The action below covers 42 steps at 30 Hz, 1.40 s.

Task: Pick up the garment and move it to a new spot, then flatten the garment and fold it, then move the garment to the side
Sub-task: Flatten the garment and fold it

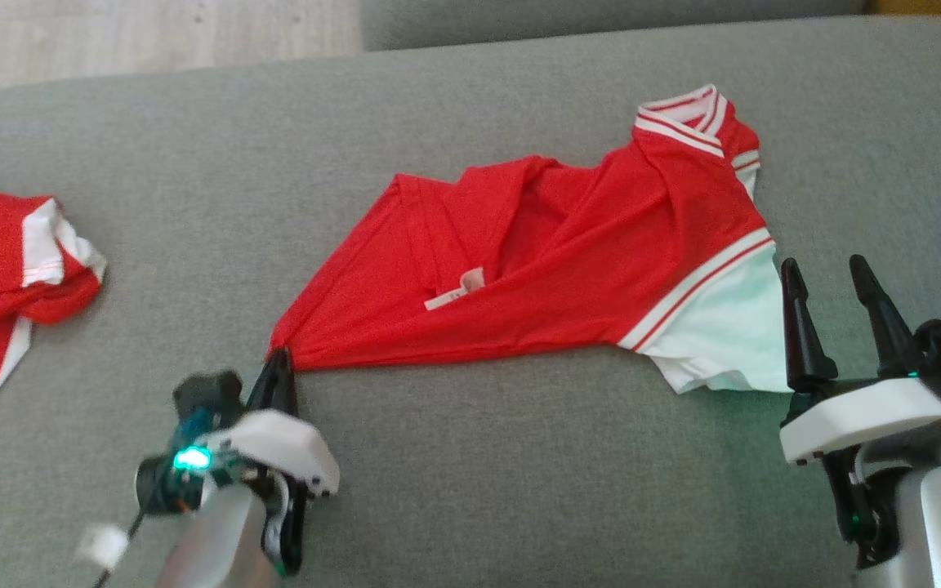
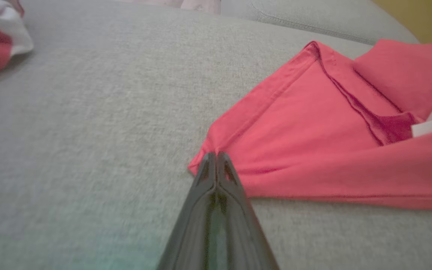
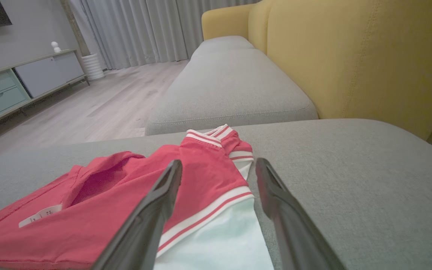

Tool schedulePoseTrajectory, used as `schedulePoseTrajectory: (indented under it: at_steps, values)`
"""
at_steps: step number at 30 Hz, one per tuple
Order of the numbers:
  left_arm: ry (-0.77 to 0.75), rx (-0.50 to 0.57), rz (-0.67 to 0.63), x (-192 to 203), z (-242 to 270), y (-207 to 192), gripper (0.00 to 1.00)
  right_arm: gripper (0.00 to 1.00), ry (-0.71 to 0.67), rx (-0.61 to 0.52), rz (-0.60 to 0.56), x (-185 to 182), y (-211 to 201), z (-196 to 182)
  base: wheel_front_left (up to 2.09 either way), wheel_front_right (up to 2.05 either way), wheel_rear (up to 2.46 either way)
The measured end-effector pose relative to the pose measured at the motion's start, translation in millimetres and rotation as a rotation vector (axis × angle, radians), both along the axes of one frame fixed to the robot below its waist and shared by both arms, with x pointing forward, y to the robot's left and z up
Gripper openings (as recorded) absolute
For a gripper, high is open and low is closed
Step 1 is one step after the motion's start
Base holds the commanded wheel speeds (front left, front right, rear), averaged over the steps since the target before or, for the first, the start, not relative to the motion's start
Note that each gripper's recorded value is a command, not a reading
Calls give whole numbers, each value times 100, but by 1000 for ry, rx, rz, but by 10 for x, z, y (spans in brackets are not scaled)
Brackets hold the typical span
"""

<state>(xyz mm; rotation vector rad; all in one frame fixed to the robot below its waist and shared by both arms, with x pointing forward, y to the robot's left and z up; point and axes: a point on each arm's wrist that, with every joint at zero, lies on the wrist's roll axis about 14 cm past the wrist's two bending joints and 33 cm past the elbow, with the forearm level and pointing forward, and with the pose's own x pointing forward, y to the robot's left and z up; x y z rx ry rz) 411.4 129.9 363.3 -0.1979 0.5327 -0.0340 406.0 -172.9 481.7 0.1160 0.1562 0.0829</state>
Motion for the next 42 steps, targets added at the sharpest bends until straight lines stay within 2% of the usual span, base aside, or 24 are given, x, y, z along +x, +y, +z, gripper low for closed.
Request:
schedulePoseTrajectory:
  at_steps: [1,8,14,19,25,42]
  values:
    - [-21,-10,2,-46,22,12,100,100,-2,2,6,6,22,17,0,0,0]
    - [-184,-81,13,-249,279,38,100,100,-30,12,10,-49,37,128,0,0,0]
    - [-348,-80,-32,-188,700,84,100,100,-50,10,-19,-116,-62,205,0,0,0]
    - [-462,-52,-14,-294,1006,250,100,100,-54,8,-39,-214,-133,225,0,0,0]
    - [-477,-32,13,-552,1031,394,100,100,-29,3,-50,-379,-171,147,0,0,0]
    - [-444,-31,0,-560,925,381,100,100,-4,7,-40,-438,-134,65,0,0,0]
